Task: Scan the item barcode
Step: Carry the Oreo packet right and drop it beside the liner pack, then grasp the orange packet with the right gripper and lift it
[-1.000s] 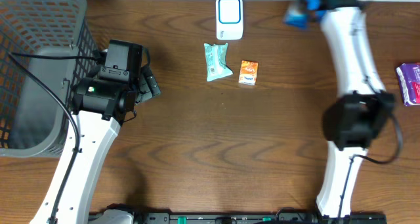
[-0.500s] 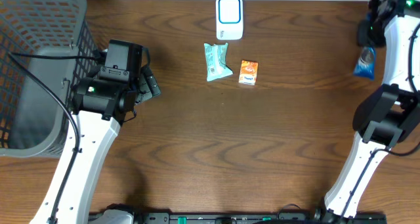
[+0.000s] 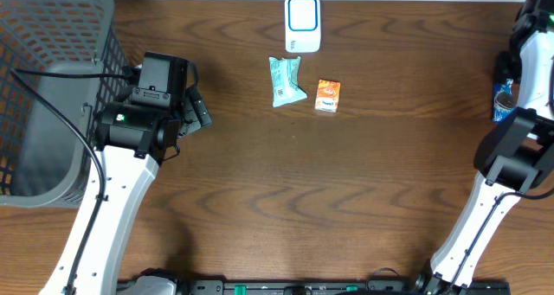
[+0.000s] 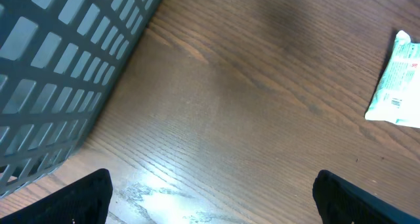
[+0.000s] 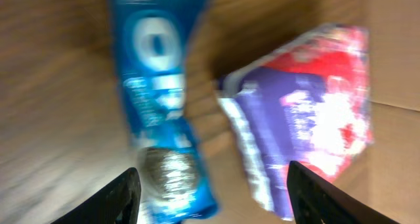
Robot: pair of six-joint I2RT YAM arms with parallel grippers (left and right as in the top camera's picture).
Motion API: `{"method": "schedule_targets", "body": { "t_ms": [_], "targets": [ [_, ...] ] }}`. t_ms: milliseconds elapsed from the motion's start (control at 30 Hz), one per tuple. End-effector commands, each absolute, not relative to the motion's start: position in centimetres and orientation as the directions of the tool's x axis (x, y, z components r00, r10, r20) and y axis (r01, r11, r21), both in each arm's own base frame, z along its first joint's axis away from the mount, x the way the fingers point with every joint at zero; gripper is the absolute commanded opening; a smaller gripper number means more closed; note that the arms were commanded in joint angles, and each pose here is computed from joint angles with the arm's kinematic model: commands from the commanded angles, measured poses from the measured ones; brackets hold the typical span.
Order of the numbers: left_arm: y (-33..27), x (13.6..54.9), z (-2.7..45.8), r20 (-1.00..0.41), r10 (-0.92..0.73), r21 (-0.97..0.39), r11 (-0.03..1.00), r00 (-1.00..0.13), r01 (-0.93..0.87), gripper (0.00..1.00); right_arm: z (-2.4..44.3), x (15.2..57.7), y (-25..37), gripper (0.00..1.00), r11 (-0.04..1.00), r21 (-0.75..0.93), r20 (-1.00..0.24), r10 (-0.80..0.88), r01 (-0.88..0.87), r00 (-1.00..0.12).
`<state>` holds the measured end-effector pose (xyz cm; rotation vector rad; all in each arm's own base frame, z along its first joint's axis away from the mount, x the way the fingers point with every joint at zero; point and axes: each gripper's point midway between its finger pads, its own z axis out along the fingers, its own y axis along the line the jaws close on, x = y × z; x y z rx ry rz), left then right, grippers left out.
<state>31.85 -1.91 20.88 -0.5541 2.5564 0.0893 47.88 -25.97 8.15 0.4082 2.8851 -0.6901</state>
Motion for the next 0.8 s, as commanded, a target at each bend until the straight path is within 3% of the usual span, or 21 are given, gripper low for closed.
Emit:
{"method": "schedule_targets", "body": {
  "t_ms": [0, 100, 200, 267, 300, 467, 533, 767],
  "targets": [
    [-1.9, 31.8, 20.8, -0.497, -0.379, -0.05, 0.91, -0.78, -0.411, 0.98, 7.0, 51.3, -17.6, 0.65, 0.971, -0.132, -0.242, 0.164, 0.2, -0.956],
    [-1.9, 31.8, 20.8, -0.497, -0.379, -0.05, 0.91, -0.78, -0.411, 0.98, 7.1, 52.9, -10.1, 0.68, 0.987, 0.139, -0.261, 0.114, 0.079, -0.959],
    [-1.9, 31.8, 20.8, -0.497, -0.379, -0.05, 0.91, -0.78, -0.411, 0.98, 8.7, 53.6, -0.8, 0.71, 0.9, 0.428, -0.28, 0.048, -0.08, -0.959],
    [-1.9, 31.8, 20.8, -0.497, -0.379, -0.05, 0.91, -0.78, -0.411, 0.98, 9.4, 53.2, 3.0, 0.83, 0.853, 0.504, -0.276, 0.009, -0.137, -0.961],
    [-1.9, 31.8, 20.8, -0.497, -0.379, -0.05, 0.91, -0.78, -0.411, 0.98, 9.6, 52.8, 5.7, 0.84, 0.83, 0.53, -0.268, -0.029, -0.172, -0.963],
    [-1.9, 31.8, 20.8, -0.497, -0.379, -0.05, 0.91, -0.78, -0.411, 0.98, 8.8, 50.2, 12.6, 0.8, 0.829, 0.515, -0.184, -0.143, -0.219, -0.973],
    [-1.9, 31.8, 20.8, -0.497, -0.379, -0.05, 0.91, -0.78, -0.411, 0.98, 7.4, 49.5, 13.4, 0.71, 0.905, 0.407, -0.103, -0.087, -0.122, -0.991],
    [-1.9, 31.8, 20.8, -0.497, -0.379, -0.05, 0.91, -0.78, -0.411, 0.98, 5.5, 47.7, 15.4, 0.69, 0.948, 0.316, -0.015, -0.036, -0.039, -0.999]
  ]
}}
